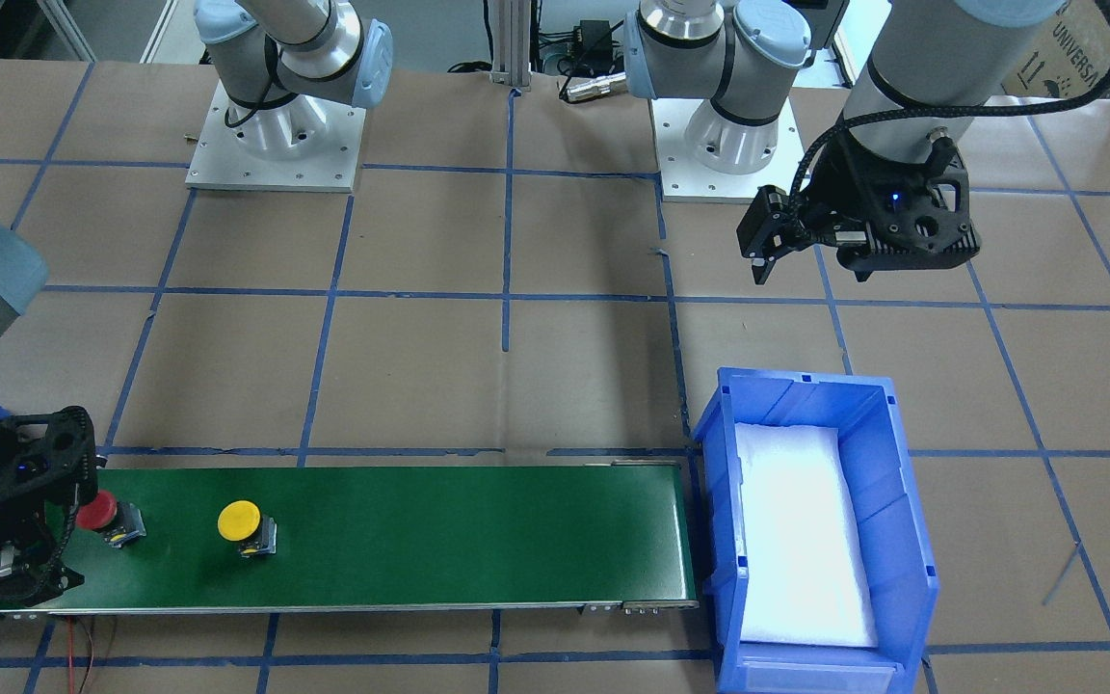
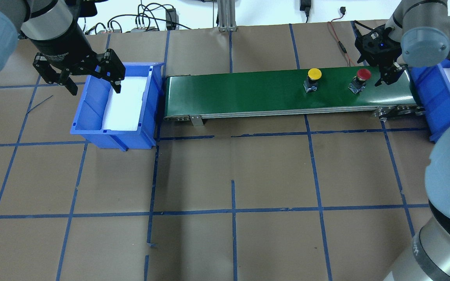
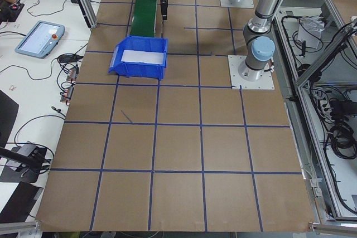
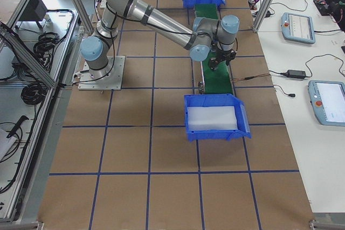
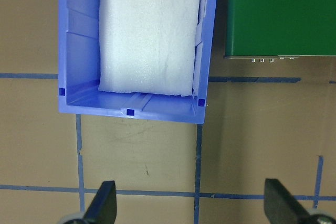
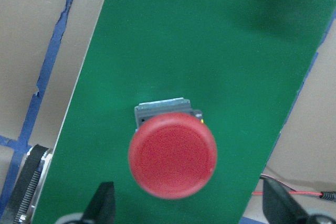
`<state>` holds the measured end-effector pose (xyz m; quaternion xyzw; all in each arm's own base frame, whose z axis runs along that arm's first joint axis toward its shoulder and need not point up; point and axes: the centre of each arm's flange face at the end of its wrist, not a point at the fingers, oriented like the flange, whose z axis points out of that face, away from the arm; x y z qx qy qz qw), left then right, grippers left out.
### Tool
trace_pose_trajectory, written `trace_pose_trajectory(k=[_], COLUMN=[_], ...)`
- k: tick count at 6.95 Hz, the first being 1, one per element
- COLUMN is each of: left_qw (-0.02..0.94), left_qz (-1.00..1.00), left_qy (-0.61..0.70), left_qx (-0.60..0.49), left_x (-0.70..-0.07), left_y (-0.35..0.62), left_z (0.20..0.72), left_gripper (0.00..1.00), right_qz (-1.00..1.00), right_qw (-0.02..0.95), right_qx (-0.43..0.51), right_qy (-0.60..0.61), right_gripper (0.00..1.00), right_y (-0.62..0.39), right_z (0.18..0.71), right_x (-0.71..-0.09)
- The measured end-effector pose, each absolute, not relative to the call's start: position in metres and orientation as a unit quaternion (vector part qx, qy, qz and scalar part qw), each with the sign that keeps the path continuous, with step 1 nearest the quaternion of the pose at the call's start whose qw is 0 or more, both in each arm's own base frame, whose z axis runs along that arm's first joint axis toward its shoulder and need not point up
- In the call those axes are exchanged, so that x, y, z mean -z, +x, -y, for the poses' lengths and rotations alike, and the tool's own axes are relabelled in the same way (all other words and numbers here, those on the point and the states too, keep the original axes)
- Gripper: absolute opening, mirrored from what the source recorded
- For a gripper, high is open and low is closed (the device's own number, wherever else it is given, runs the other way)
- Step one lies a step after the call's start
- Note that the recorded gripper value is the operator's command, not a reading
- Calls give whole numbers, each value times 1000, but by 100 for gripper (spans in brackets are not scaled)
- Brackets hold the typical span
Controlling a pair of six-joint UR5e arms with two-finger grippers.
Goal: Transport two buttons from left to right
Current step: 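Close the right gripper on the red button at the belt end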
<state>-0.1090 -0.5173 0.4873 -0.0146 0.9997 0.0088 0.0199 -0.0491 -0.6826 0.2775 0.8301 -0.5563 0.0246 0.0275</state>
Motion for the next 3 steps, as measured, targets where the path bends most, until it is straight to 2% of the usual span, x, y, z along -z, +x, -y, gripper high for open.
trace_pose_trajectory(k=[2,3], left_qw=[20,20], left_qz=[-1000,-1000], left_qy=[-15,-14], left_qx=[-9,-9], left_x=[-487,-487], left_y=[-109,-109], left_z=[517,517], left_gripper=[100,100], right_qz=[556,556], right_qw=[23,20], right_qx=[-24,-22], right_qy=[830,831], right_gripper=[96,79], right_y=[-47,-47], right_z=[682,682], right_x=[-273,-268])
